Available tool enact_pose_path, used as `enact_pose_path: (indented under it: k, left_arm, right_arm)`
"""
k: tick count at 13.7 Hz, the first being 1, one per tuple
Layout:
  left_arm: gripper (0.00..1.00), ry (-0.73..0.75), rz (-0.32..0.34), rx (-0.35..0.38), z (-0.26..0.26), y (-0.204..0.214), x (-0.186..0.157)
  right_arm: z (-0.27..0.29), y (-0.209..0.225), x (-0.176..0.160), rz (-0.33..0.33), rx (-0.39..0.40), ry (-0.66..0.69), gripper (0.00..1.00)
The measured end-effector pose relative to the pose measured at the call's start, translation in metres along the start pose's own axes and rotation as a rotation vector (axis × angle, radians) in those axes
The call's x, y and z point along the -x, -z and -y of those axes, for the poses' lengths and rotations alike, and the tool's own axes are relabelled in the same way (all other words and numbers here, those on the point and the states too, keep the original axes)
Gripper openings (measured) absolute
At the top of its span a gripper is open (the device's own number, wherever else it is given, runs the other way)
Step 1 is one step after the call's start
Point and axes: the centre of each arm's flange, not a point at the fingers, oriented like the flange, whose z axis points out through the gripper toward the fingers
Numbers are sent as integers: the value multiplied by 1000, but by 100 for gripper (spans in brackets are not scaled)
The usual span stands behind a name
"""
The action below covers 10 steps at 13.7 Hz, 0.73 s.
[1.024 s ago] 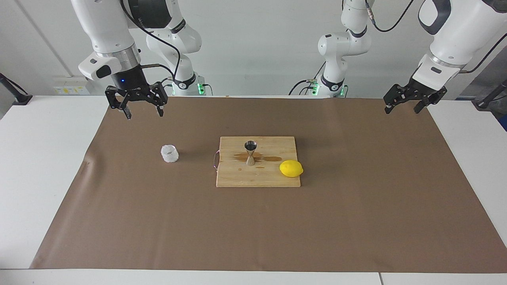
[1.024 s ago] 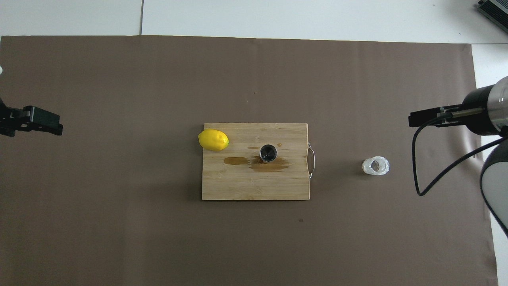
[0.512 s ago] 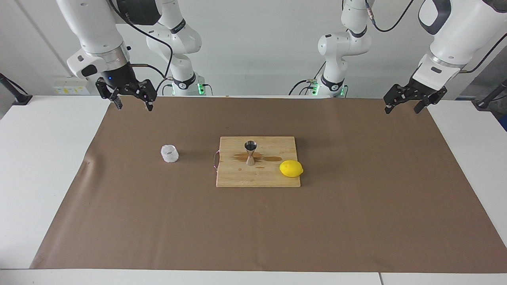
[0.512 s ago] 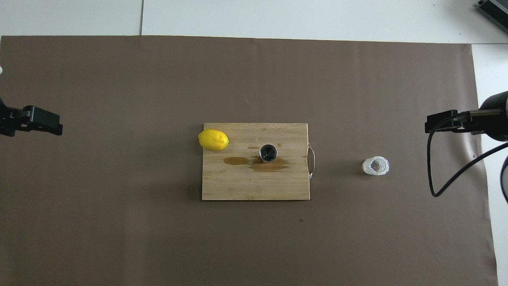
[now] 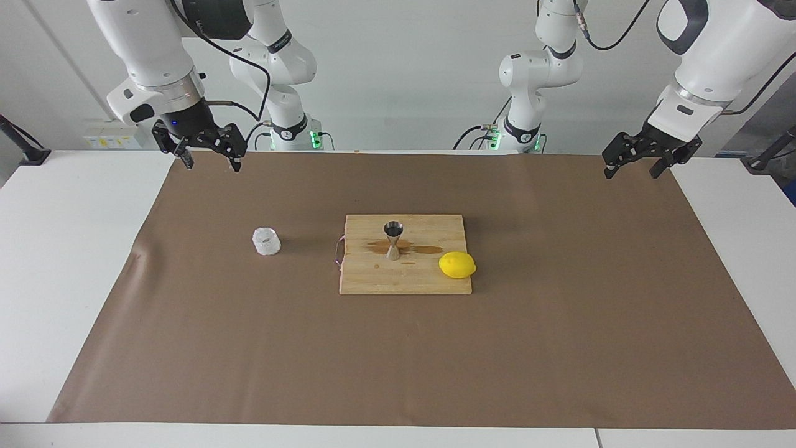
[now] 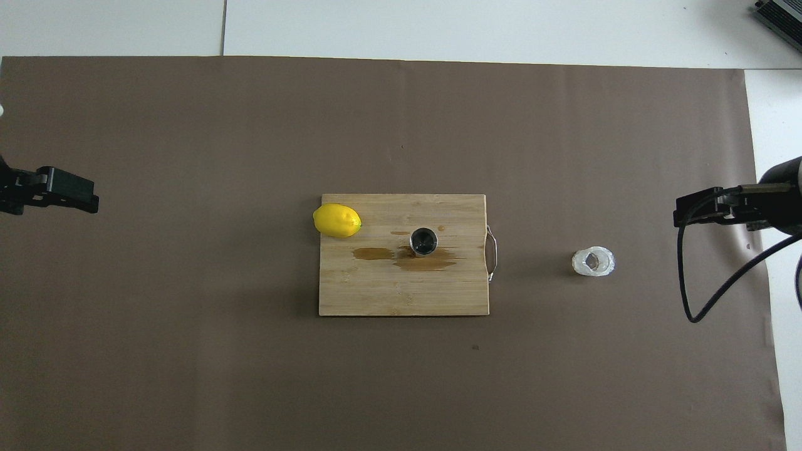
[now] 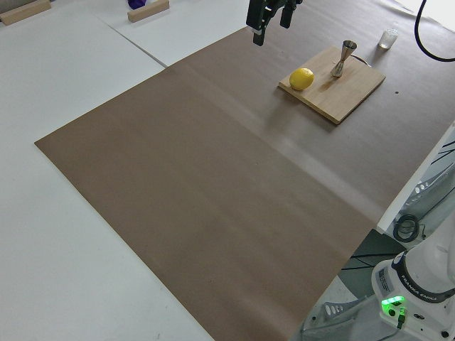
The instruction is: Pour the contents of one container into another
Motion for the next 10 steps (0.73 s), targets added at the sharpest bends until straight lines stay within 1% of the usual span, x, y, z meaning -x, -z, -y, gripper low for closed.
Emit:
enact_pose_path:
  k: [6,10]
  left_arm:
    - [100,1,0,0,0,0,0]
    - [100,2,-16,1,1,-1,-4]
  right_arm:
    - [5,0,0,0,0,-29,100]
    - [6,-1,1,3,1,-27,100]
